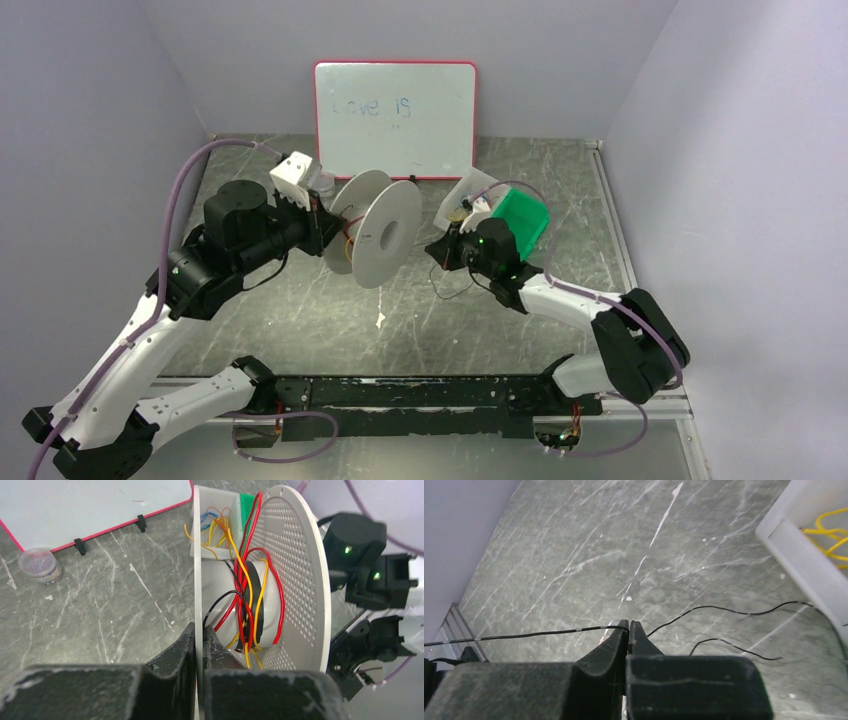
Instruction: Wrap the cables
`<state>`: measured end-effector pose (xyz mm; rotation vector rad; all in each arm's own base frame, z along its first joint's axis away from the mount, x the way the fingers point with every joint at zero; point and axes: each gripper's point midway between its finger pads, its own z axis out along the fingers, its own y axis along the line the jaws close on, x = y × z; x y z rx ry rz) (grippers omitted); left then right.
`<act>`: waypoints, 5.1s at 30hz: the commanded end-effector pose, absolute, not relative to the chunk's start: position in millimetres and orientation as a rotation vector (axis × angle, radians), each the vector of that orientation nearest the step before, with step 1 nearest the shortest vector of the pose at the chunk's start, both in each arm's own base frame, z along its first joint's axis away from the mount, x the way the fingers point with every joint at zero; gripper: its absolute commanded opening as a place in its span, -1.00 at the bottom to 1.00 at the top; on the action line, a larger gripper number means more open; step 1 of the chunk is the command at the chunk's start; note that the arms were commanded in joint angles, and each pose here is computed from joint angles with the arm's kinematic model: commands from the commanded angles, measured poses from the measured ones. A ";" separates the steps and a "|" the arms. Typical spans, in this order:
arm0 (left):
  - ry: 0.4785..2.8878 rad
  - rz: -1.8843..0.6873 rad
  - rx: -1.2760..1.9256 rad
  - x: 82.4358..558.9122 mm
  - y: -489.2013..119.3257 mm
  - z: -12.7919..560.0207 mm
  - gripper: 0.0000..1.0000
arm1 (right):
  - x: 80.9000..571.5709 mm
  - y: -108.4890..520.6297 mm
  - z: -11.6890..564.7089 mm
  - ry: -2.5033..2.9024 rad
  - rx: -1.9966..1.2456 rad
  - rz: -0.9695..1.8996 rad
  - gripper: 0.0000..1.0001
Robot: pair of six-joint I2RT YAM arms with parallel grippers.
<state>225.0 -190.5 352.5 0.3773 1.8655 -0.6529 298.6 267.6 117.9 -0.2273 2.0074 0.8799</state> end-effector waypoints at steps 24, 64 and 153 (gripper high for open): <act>1.910 -0.494 0.872 217.1 -224.2 291.4 -0.86 | 314.1 213.2 256.1 2.020 -0.441 0.531 -1.00; 1.943 -0.104 0.675 268.6 -215.4 282.7 -0.86 | 218.5 298.1 348.5 1.917 -0.651 1.443 -0.94; 1.868 -0.390 0.149 289.6 -199.9 341.6 -0.86 | 153.3 307.8 151.0 1.437 -0.822 0.976 0.14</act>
